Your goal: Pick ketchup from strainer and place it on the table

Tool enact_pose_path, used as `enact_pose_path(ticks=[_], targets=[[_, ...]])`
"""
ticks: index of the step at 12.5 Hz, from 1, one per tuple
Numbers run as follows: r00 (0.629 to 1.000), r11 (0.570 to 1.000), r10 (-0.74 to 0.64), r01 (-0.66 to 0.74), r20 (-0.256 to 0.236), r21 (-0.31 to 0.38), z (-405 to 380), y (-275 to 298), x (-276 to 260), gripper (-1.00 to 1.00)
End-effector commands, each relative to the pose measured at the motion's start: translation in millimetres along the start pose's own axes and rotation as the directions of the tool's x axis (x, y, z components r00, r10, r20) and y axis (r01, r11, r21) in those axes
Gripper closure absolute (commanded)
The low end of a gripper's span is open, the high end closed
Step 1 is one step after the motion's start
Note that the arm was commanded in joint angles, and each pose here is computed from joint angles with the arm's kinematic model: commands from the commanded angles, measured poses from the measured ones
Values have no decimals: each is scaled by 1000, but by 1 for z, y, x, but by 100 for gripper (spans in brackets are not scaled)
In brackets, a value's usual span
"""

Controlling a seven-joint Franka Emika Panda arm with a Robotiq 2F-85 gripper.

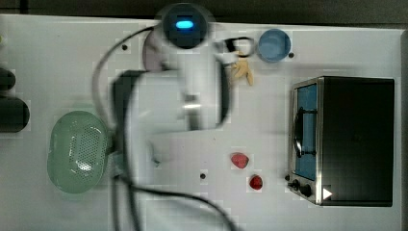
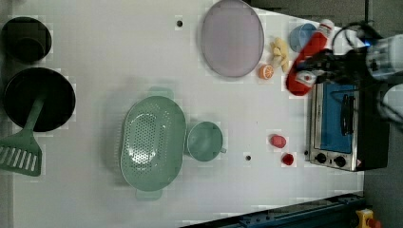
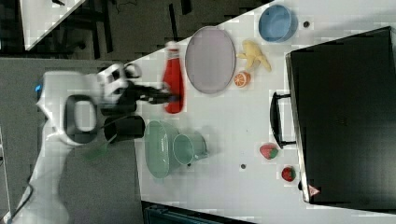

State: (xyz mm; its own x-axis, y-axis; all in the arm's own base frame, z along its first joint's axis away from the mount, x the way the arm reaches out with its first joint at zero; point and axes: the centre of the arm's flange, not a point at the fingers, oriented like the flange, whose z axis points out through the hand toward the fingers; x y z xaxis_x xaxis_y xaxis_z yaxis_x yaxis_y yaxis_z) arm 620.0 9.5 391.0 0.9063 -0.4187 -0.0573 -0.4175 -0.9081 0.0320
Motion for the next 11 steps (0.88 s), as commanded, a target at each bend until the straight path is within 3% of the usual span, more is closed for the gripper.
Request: enact_pose_path(ticks=[1, 4, 11], targets=[[996, 996, -80, 81, 34, -26, 17, 64, 14, -21], [996, 998, -37, 40, 77, -45, 66, 98, 3, -21], [996, 997, -69, 70, 61, -22, 165, 84, -49, -21]])
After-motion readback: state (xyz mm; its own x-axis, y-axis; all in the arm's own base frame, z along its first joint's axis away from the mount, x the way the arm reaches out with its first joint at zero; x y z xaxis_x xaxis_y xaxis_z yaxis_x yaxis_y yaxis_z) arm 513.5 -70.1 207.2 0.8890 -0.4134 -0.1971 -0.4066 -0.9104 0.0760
